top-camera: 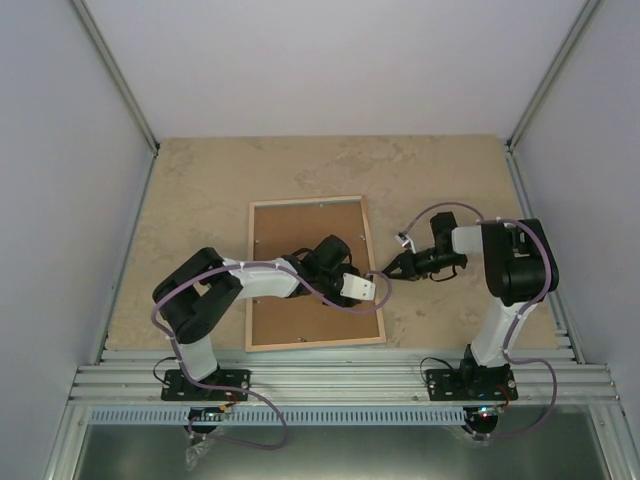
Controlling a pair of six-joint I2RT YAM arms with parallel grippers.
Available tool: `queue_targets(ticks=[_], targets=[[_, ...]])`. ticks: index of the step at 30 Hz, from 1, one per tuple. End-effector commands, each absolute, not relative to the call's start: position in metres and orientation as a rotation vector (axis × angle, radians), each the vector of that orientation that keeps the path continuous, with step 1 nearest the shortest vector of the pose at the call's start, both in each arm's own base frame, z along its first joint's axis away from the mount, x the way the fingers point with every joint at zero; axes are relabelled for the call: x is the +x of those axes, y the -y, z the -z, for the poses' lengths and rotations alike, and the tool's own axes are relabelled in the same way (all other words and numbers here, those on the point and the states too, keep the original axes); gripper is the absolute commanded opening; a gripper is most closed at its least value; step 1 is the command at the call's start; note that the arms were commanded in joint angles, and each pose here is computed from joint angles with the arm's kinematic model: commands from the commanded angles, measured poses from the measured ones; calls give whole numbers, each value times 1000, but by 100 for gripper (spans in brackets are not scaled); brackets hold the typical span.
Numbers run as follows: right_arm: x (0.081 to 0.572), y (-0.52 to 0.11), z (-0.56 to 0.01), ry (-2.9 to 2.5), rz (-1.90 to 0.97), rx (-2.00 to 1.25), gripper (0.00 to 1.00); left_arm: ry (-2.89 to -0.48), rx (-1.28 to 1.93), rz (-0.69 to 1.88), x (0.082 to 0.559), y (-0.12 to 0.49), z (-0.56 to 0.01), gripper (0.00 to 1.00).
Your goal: Put the photo into the frame
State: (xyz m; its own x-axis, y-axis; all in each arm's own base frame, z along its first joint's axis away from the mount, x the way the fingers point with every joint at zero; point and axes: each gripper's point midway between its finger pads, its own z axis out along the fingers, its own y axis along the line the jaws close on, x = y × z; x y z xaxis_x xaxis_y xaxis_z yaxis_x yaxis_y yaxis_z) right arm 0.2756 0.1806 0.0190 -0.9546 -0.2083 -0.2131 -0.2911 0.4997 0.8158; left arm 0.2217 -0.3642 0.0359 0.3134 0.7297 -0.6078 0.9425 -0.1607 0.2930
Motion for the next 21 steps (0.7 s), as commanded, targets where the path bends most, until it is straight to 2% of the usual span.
queue_targets(ticks=[1, 8, 11, 13, 17, 21], targets=[[271, -174, -9, -2687, -1396, -449, 17, -1404, 2064, 447, 207, 354, -23, 50], [271, -177, 4, -2726, -1483, -386, 13, -1410, 1995, 447, 215, 384, -20, 52], [269, -177, 5, -2733, -1471, -380, 12, -1395, 1991, 447, 209, 388, -13, 59], [268, -178, 5, -2737, -1468, -378, 12, -1406, 1983, 416, 212, 389, -8, 59], [262, -182, 7, -2744, -1480, -398, 9, -1457, 1933, 304, 229, 385, 1, 52], [257, -186, 11, -2760, -1489, -421, 6, -1478, 1901, 269, 234, 381, 4, 38]])
